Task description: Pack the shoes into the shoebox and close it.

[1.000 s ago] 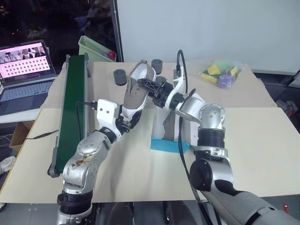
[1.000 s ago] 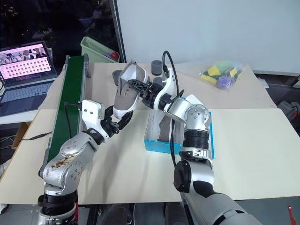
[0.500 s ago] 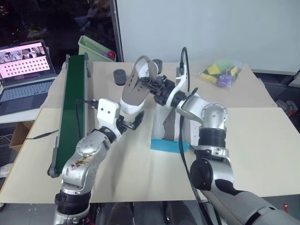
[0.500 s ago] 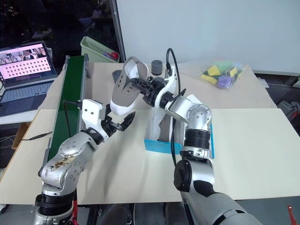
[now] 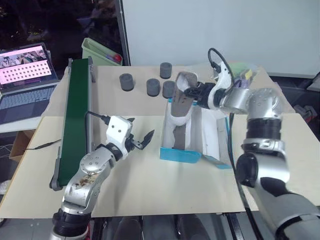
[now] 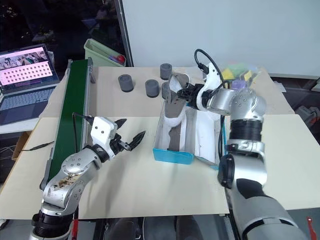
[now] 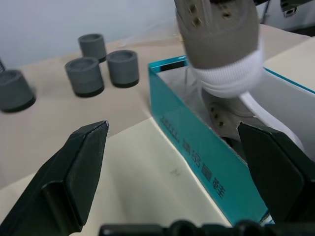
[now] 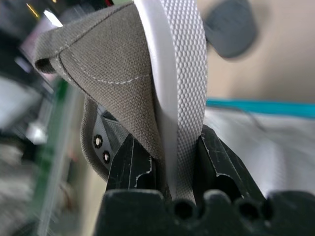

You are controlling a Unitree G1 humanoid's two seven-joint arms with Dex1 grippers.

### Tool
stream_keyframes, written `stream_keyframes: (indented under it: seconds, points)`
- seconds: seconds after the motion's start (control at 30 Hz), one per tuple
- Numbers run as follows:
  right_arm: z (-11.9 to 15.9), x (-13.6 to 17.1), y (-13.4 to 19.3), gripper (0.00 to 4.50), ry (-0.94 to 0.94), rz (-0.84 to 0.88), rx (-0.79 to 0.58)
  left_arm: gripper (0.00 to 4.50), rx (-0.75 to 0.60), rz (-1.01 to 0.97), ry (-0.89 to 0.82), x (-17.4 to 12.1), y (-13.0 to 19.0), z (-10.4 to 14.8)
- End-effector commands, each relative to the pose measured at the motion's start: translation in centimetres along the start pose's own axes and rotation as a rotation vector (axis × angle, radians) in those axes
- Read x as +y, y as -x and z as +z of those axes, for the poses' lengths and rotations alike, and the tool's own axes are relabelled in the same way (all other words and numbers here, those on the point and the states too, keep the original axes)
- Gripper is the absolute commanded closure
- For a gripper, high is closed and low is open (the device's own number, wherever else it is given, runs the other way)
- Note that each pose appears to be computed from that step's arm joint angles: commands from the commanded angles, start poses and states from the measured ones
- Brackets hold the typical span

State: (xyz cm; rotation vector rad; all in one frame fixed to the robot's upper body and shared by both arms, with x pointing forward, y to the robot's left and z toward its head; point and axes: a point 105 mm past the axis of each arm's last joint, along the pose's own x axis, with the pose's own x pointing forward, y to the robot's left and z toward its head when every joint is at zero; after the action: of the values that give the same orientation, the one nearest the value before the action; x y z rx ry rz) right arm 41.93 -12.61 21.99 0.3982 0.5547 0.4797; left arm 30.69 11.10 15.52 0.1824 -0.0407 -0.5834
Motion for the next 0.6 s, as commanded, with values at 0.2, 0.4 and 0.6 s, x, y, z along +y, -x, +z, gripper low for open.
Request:
stream_keyframes:
  seconds: [0.2,0.4,0.6]
  points:
    - [-3.9,0.8,-1.3,3.8,0.116,-0.028,0.287,0.01,-0.048,-0.06,-0.037,-1.4,-0.6,1.0]
    - [-5.7,0.2,-4.0,3.8,0.107,-0.069,0.313,0.01,-0.049,-0.053,-0.031,-1.3,-0.5,1.0]
    - [-7.5,-0.8,-6.0,3.8,0.134,-0.13,0.334,0.01,-0.055,-0.049,-0.026,-1.3,-0.5,1.3]
